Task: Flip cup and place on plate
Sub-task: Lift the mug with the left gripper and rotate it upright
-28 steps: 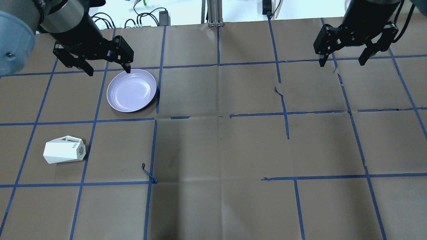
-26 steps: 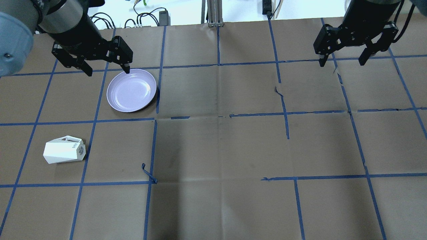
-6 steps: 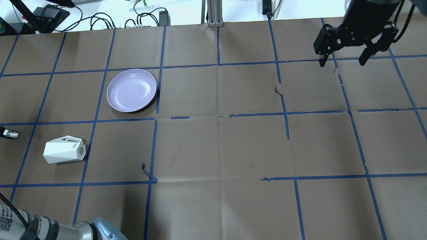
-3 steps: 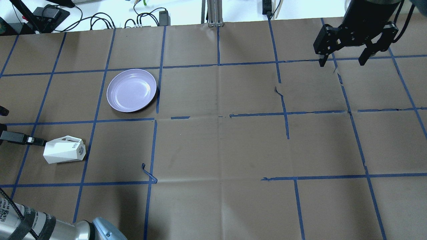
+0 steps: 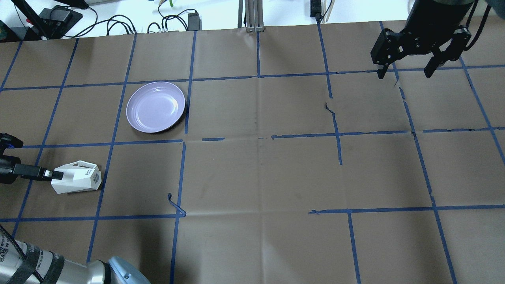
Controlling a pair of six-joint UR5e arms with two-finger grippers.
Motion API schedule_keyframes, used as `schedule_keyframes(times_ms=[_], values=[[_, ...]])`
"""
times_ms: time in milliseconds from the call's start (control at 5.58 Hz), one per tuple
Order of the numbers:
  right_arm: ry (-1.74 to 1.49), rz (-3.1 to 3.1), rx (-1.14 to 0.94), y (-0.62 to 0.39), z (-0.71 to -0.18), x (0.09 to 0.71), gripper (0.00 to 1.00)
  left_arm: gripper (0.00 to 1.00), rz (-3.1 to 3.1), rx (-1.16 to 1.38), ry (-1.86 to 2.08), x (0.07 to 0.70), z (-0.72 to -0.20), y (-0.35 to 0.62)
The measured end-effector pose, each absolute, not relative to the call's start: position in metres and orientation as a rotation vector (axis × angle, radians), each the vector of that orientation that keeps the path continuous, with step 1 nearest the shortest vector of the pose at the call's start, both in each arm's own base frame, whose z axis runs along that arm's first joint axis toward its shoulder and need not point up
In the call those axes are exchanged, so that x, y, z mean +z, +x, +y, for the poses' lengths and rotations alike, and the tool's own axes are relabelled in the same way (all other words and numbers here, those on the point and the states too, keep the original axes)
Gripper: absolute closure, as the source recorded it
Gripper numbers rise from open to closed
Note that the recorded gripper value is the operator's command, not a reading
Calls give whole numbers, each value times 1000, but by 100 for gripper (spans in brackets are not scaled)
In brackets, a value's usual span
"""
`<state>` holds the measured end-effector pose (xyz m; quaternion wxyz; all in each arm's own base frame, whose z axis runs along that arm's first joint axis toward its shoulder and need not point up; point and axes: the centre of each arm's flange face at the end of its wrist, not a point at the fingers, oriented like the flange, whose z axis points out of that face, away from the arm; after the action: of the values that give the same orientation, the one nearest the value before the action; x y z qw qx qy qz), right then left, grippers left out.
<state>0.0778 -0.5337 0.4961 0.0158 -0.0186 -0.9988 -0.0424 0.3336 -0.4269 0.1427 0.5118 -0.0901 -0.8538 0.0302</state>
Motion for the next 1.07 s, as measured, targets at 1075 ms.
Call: schedule_keyframes(times_ms=[1075], values=[[-58, -3107, -132, 78, -534, 496, 0, 100, -2182, 113, -123, 254, -444, 309]])
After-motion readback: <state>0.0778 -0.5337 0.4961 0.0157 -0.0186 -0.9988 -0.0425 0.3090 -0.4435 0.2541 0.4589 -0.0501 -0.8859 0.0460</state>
